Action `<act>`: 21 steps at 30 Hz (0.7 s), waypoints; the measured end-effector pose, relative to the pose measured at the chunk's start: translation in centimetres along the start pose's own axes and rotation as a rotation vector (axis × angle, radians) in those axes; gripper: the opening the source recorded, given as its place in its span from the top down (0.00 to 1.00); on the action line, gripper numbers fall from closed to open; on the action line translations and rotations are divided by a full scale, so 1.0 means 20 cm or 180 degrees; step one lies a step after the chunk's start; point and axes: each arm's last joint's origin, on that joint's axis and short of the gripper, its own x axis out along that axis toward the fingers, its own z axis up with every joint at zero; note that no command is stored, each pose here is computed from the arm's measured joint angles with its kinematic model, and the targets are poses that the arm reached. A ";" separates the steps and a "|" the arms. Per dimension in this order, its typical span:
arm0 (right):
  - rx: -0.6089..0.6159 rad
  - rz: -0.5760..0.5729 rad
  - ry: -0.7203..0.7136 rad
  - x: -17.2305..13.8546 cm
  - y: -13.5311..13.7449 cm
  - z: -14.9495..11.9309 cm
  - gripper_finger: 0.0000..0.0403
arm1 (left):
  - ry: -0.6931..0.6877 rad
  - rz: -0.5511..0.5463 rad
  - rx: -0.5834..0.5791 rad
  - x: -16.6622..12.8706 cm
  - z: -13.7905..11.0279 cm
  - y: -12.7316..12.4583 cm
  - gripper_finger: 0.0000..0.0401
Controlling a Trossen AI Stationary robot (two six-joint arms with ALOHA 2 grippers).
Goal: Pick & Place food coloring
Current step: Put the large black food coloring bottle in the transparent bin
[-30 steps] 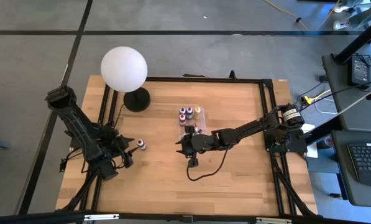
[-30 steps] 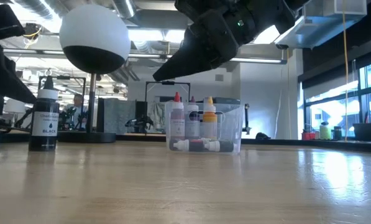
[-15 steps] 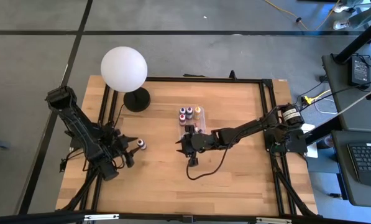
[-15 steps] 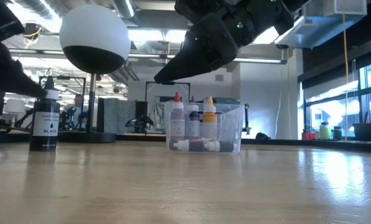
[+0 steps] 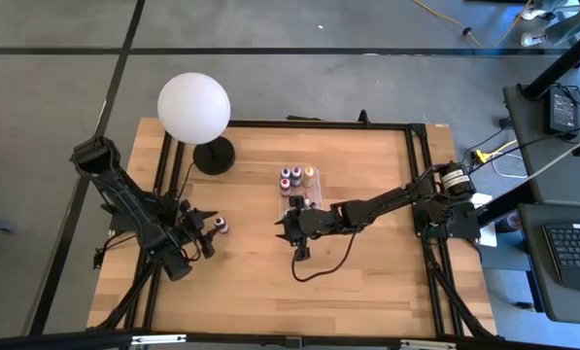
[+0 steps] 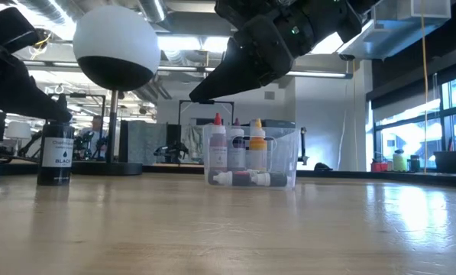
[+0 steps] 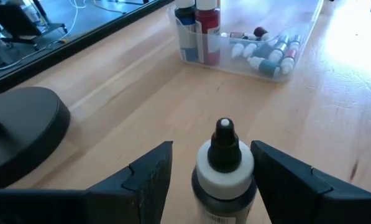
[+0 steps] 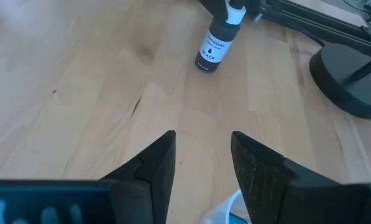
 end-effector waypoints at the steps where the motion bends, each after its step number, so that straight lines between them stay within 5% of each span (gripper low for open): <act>1: 0.0000 0.0000 0.0001 0.00 0.00 0.00 0.61 | -0.0003 0.0010 0.0000 0.00 0.00 0.00 0.47; 13: -0.0002 0.0007 0.0039 0.00 0.00 -0.01 0.61 | -0.0019 0.0013 0.0078 0.00 0.00 0.00 0.71; 21: 0.0074 0.0148 0.0343 -0.09 0.06 0.00 0.61 | -0.0048 -0.0144 -0.0118 0.01 0.01 -0.06 0.71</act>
